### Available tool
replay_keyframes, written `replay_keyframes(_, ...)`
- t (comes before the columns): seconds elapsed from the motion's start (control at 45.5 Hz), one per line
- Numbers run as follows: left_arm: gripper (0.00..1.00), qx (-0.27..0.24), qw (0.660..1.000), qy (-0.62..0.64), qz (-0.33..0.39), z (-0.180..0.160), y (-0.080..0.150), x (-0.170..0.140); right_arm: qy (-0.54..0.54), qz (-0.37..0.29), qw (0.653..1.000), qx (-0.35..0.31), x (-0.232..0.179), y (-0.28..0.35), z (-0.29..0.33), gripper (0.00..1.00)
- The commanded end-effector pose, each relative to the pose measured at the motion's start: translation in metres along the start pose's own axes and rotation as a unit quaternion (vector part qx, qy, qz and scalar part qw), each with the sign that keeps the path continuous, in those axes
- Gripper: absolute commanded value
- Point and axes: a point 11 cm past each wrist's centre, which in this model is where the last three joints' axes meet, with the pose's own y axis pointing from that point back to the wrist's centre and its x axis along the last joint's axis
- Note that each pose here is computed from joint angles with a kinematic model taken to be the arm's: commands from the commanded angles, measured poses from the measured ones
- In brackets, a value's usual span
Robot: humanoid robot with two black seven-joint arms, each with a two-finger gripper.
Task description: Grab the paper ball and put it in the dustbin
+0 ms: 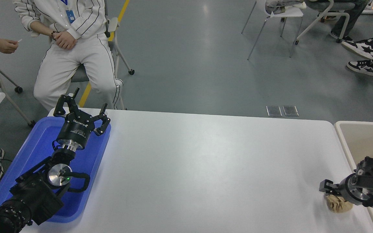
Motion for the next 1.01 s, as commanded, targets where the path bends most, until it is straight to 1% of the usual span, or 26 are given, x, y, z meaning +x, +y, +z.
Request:
replay_keyframes(0.0, 1.0, 0.0, 1.0, 0.0, 0.0, 0.0, 0.0, 0.0, -0.008, -0.003, 1.0, -0.003, -0.006, -0.005, 0.0, 0.91)
replay_keyframes(0.286, 1.0, 0.0, 1.0, 0.0, 0.001, 0.0, 0.0, 0.0, -0.007, -0.001, 1.0, -0.004, -0.006, -0.007, 0.0, 0.91)
replay_keyframes(0.352, 1.0, 0.0, 1.0, 0.0, 0.0, 0.0, 0.0, 0.0, -0.008, -0.001, 1.0, -0.003, -0.006, -0.007, -0.001, 0.87)
replay_keyframes(0.484, 1.0, 0.0, 1.0, 0.0, 0.0, 0.0, 0.0, 0.0, -0.011, -0.003, 1.0, -0.002, -0.01, -0.01, -0.001, 0.86)
replay_keyframes(0.571, 1.0, 0.0, 1.0, 0.0, 0.0, 0.0, 0.0, 0.0, -0.014, -0.001, 1.0, -0.003, -0.014, -0.012, 0.0, 0.82)
replay_keyframes(0.615, 1.0, 0.0, 1.0, 0.0, 0.001, 0.0, 0.0, 0.0, -0.013, -0.002, 1.0, -0.003, -0.016, -0.013, 0.0, 0.75)
replay_keyframes(0.681, 1.0, 0.0, 1.0, 0.0, 0.0, 0.0, 0.0, 0.0, -0.013, -0.008, 1.0, -0.002, -0.021, -0.014, -0.001, 0.61)
replay_keyframes(0.725, 1.0, 0.0, 1.0, 0.0, 0.0, 0.0, 0.0, 0.0, -0.016, -0.015, 1.0, -0.004, -0.026, -0.016, 0.0, 0.48)
replay_keyframes(0.791, 1.0, 0.0, 1.0, 0.0, 0.0, 0.0, 0.0, 0.0, -0.03, -0.021, 0.999, -0.002, -0.028, -0.016, -0.001, 0.3)
replay_keyframes(0.857, 1.0, 0.0, 1.0, 0.0, 0.0, 0.0, 0.0, 0.0, -0.055, -0.035, 0.998, 0.002, -0.032, -0.015, -0.002, 0.09)
replay_keyframes(0.879, 1.0, 0.0, 1.0, 0.0, 0.0, 0.0, 0.0, 0.0, -0.066, -0.04, 0.997, 0.003, -0.033, -0.015, -0.003, 0.0)
replay_keyframes(0.989, 1.0, 0.0, 1.0, 0.0, 0.0, 0.0, 0.0, 0.0, -0.112, -0.061, 0.992, 0.012, -0.039, -0.013, -0.005, 0.0)
